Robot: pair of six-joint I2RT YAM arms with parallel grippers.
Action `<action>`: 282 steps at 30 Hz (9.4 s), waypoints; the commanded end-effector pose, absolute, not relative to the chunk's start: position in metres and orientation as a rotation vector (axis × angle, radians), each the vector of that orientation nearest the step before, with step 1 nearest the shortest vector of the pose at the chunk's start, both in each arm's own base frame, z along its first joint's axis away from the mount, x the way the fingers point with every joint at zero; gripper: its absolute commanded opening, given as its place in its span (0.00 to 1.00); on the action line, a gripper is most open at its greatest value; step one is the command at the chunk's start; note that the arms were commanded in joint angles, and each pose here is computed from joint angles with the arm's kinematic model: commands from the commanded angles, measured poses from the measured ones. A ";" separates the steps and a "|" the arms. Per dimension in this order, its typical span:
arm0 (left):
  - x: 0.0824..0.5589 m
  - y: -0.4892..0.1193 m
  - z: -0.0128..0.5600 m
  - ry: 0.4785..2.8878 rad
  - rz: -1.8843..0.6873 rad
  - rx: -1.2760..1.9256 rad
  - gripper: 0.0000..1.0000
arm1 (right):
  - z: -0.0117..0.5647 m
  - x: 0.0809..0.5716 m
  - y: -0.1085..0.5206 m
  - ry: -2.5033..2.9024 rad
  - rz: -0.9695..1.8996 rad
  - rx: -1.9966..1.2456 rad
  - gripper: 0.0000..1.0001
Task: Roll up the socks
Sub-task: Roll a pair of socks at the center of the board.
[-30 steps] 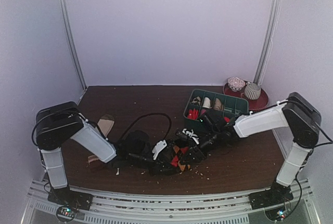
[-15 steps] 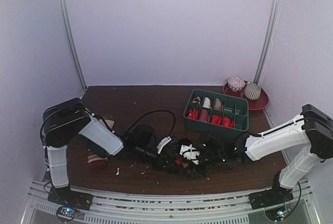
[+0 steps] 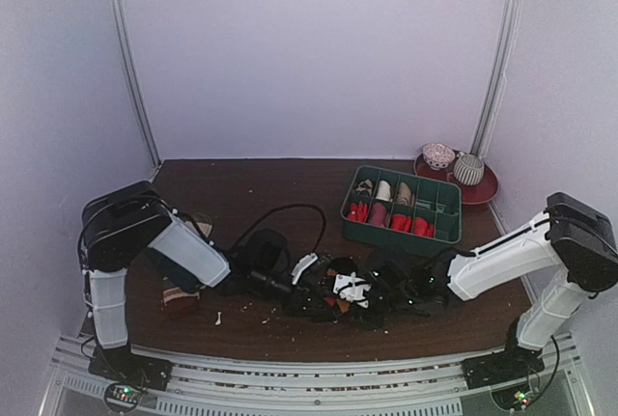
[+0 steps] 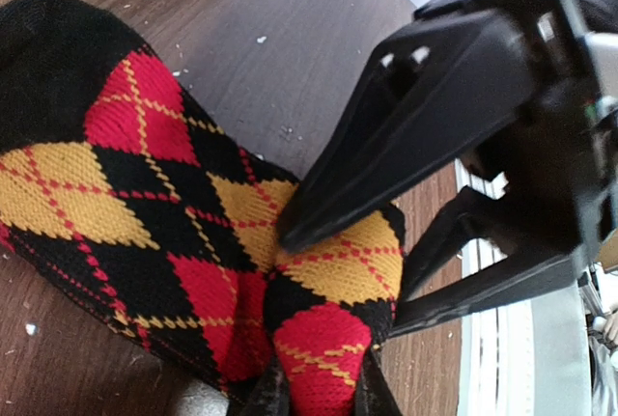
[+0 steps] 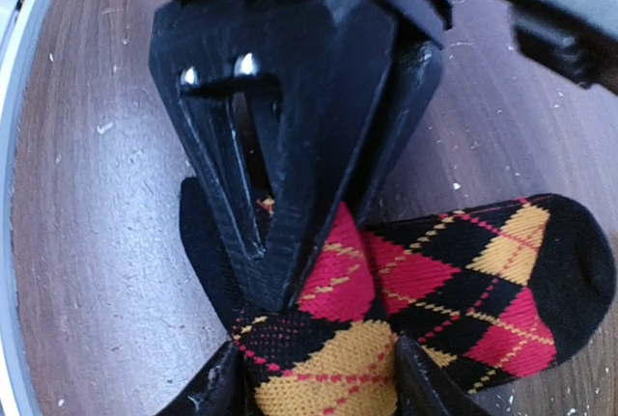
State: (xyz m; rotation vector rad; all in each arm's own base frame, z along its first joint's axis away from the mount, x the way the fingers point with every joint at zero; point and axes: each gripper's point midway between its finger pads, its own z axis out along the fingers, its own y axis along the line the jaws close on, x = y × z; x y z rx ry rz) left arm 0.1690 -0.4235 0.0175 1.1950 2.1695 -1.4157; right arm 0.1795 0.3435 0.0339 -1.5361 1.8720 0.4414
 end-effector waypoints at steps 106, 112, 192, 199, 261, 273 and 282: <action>0.159 -0.353 -0.026 2.284 -1.174 1.012 0.15 | -0.004 0.165 0.384 1.997 0.723 -1.609 0.10; 0.173 -0.351 0.046 1.946 -1.100 1.040 0.53 | -0.015 0.147 0.369 2.201 0.927 -1.649 0.10; 0.144 -0.320 -0.053 2.440 -0.830 1.127 0.00 | 0.033 0.219 0.396 2.294 0.798 -1.467 0.27; 0.133 -0.298 -0.072 2.691 -0.942 0.990 0.00 | 0.089 0.229 0.381 1.807 0.642 -1.416 0.44; 0.177 -0.366 0.093 1.611 -1.000 1.186 0.60 | -0.061 0.157 0.346 2.646 1.168 -1.354 0.26; 0.177 -0.367 0.043 1.736 -0.941 1.225 0.58 | -0.068 0.155 0.343 2.657 1.158 -1.378 0.26; 0.167 -0.366 0.002 1.849 -0.963 1.310 0.27 | -0.063 0.154 0.344 2.637 1.175 -1.405 0.26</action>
